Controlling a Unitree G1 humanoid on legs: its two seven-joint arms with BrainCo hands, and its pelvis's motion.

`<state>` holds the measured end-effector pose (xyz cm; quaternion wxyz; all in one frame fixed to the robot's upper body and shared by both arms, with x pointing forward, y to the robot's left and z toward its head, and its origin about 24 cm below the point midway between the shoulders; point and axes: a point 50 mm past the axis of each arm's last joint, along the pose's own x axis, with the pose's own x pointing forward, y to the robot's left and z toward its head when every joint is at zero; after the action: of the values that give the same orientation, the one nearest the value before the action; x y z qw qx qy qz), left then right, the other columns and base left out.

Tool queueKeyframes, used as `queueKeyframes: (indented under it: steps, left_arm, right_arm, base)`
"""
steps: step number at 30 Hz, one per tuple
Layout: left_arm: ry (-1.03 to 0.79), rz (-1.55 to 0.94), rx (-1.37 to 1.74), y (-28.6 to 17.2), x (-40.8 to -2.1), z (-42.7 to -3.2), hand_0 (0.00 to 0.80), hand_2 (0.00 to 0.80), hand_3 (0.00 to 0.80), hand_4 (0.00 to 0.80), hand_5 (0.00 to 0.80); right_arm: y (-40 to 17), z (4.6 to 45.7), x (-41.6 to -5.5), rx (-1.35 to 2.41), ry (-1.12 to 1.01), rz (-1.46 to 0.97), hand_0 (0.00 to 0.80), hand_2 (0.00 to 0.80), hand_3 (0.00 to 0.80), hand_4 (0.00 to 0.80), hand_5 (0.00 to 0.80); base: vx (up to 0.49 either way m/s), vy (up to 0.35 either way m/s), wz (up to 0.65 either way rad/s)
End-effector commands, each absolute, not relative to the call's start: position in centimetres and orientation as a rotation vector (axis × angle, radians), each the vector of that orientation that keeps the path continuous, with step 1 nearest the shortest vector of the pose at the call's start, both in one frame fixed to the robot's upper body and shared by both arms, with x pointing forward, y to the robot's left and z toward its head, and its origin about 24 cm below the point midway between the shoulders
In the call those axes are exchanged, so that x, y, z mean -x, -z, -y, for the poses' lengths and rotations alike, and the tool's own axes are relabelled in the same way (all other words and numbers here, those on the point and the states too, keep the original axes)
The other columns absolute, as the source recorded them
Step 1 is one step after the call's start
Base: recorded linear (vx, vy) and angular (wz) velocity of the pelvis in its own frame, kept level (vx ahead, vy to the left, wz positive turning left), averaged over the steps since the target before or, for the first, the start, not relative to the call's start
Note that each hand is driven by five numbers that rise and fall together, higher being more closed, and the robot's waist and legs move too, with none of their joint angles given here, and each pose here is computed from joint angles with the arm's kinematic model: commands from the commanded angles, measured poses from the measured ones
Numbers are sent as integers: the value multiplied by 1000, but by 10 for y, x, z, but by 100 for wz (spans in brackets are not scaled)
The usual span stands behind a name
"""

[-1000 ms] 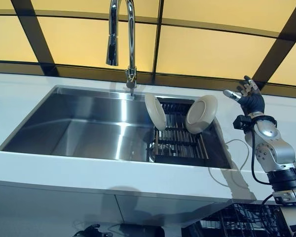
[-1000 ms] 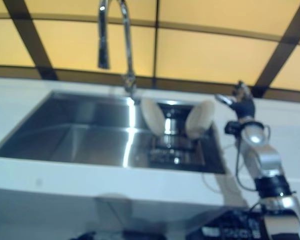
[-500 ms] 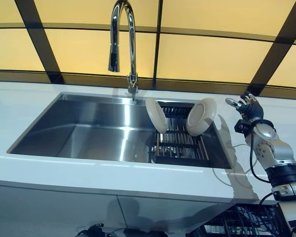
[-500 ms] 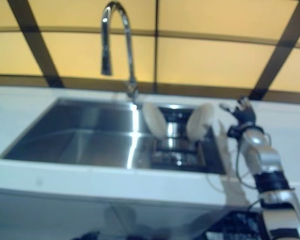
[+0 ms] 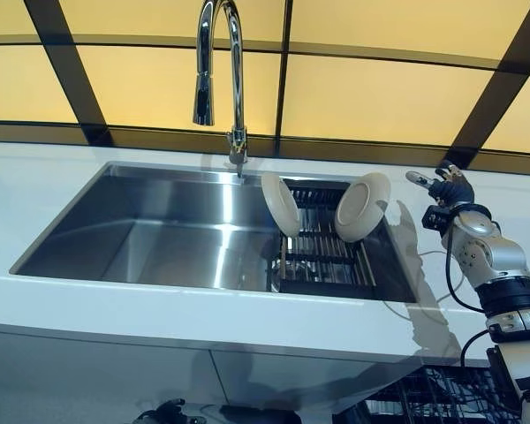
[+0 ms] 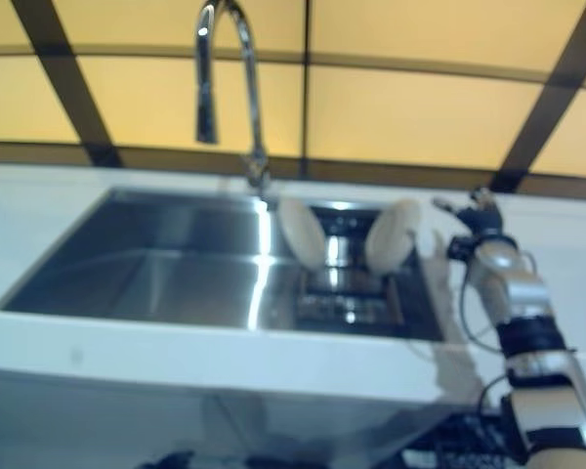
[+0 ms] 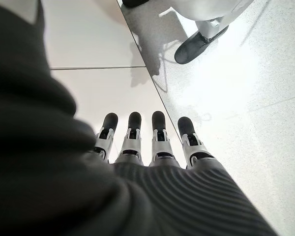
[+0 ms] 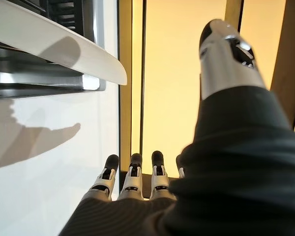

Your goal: Take plates into dishwasher

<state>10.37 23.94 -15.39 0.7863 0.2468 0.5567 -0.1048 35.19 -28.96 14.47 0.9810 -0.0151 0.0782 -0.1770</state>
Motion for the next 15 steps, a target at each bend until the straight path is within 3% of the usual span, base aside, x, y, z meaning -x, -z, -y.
queueKeyframes:
  steps: [1, 15]
  left_arm:
    - [270, -1141, -605, 146, -129, -241, 0, 0, 0, 0, 0]
    - [274, -1116, -622, 144, -138, -239, 0, 0, 0, 0, 0]
  right_arm:
    - [-205, 288, -372, 31, 361, -19, 0, 0, 0, 0, 0]
    - [-207, 285, -378, -21, 335, -78, 0, 0, 0, 0, 0]
  base:
    - [33, 17, 0]
    - [5, 2, -1]
